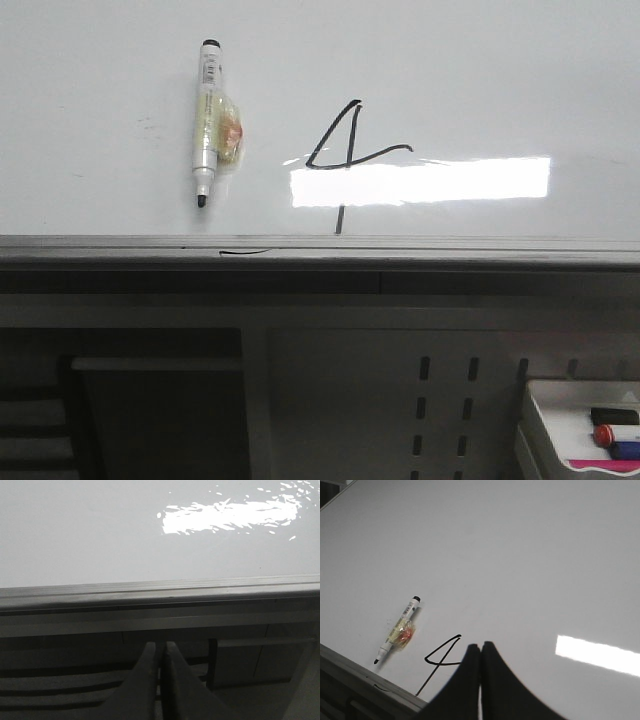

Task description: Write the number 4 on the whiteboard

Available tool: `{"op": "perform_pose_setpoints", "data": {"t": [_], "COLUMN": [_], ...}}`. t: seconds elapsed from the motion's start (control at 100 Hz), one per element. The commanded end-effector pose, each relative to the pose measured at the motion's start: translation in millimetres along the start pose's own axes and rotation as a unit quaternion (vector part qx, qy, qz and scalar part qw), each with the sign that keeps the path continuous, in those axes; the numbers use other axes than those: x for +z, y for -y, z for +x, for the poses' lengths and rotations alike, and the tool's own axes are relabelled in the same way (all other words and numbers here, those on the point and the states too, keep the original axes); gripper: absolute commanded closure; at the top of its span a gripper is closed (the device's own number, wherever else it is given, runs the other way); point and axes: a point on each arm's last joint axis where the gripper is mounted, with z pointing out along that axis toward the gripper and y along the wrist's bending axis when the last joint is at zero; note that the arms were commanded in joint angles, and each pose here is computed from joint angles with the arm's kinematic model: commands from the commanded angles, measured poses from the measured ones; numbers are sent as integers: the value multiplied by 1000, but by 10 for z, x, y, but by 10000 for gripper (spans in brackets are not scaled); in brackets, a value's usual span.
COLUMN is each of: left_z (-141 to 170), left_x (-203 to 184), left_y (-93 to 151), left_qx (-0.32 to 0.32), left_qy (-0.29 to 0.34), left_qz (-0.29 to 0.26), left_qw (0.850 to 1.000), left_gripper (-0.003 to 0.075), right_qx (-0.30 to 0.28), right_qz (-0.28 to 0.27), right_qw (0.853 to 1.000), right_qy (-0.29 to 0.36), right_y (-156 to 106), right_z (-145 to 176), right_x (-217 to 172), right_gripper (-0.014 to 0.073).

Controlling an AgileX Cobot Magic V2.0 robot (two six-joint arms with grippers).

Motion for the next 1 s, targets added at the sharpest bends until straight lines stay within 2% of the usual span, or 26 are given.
{"op": "perform_pose_setpoints", "data": {"t": [0.0,0.09,0.19,0.22,0.24,0.25,0.26,0.27,0.28,0.29,0.31,0.32,0.33,0.34,0.35,0.36,0.43,0.53,0.61,0.63,0.89,0.99], "left_z": [54,54,54,54,54,54,54,54,54,54,54,54,54,54,54,54,54,54,54,54,52,50], "left_x": [19,19,19,19,19,19,19,19,19,19,19,19,19,19,19,19,19,19,19,19,19,19], "left_y": [-6,-6,-6,-6,-6,-6,-6,-6,-6,-6,-6,-6,-6,-6,-6,-6,-6,-6,-6,-6,-6,-6], "left_qx": [-7,-7,-7,-7,-7,-7,-7,-7,-7,-7,-7,-7,-7,-7,-7,-7,-7,-7,-7,-7,-9,-9], "left_qy": [21,21,21,21,21,21,21,21,21,21,21,21,21,21,21,21,21,21,21,21,22,23], "left_qz": [-5,-5,-5,-5,-5,-5,-5,-5,-5,-5,-5,-5,-5,-5,-5,-5,-5,-5,-5,-5,-5,-5], "left_qw": [1000,1000,1000,1000,1000,1000,1000,1000,1000,1000,1000,1000,1000,1000,1000,1000,1000,1000,1000,1000,1000,1000], "left_gripper": [741,741,741,741,741,741,741,741,741,741,741,741,741,741,741,741,741,741,741,741,741,741], "right_qx": [0,2,-31,-8,-14,5,-7,12,-4,17,3,25,12,35,26,46,84,83,83,86,91,90], "right_qz": [28,28,33,36,38,41,41,46,45,47,54,62,63,73,75,80,134,202,230,236,257,257], "right_qw": [999,999,999,999,999,999,999,999,998,998,998,997,997,995,995,994,984,970,961,956,935,936], "right_qy": [26,16,-3,-12,-18,-21,-24,-28,-31,-35,-42,-46,-50,-54,-58,-61,-87,-111,-128,-149,-225,-221], "right_y": [61,51,34,26,23,24,20,22,18,16,21,26,26,34,36,39,92,154,161,163,132,132], "right_z": [-111,-37,98,157,182,207,219,243,256,281,306,330,343,363,377,394,501,656,790,820,963,957], "right_x": [8,15,18,18,18,17,16,15,15,14,14,11,10,7,5,3,-23,-79,-133,-154,-299,-299], "right_gripper": [661,661,661,661,661,661,661,661,661,661,661,661,661,661,661,661,661,661,661,661,661,661]}}
